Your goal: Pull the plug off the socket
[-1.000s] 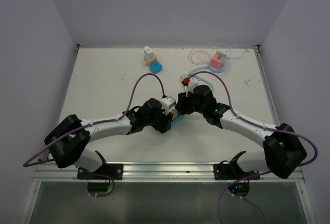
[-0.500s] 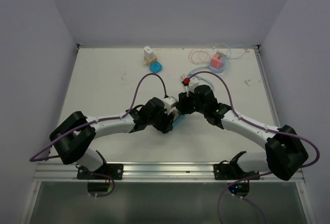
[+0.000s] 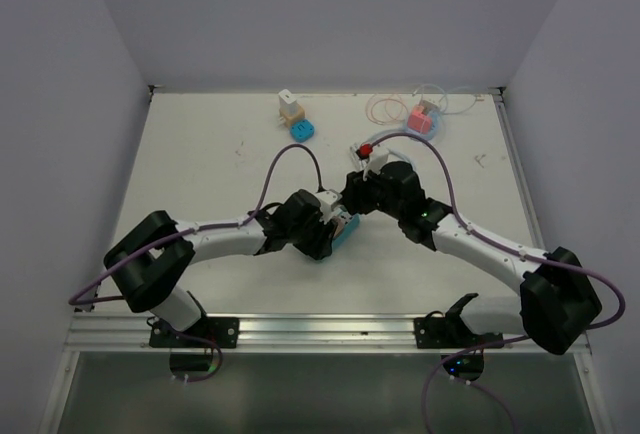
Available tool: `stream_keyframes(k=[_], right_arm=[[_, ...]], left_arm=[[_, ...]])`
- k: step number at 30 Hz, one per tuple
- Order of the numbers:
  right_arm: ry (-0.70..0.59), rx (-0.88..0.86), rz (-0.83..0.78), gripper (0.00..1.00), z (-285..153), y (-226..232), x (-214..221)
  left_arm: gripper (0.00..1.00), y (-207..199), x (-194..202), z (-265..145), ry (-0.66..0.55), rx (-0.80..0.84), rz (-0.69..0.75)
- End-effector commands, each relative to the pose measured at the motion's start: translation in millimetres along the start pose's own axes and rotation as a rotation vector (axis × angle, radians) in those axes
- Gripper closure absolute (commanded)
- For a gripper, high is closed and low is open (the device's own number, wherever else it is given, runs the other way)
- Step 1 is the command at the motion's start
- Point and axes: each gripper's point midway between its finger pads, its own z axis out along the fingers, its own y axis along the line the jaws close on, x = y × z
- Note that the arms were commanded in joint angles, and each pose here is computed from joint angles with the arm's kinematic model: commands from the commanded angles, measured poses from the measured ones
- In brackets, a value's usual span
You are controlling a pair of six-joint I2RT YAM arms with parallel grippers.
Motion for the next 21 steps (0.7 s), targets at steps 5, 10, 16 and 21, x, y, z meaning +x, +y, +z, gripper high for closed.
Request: stream_keyframes(k=[5, 10, 16, 21], right_arm=[[-0.097, 0.058, -0.003, 1.0, -4, -5, -29], [-0.082, 0.358, 0.028, 1.0, -20, -58, -20], [0.021, 0.674, 0.156, 1.0, -49, -125, 2], [0.177, 0.817, 0.326, 1.0, -68, -176, 41]], left_arm=[[1.0, -3, -36, -17, -0.119, -0.004, -0.014], [1.0, 16, -28, -20, -0.115, -0.031, -0.048], [1.0, 35, -29, -28, -0.148, -0.098, -0.062], [1.0, 52, -32, -39, -0.194, -0.193, -0.055]])
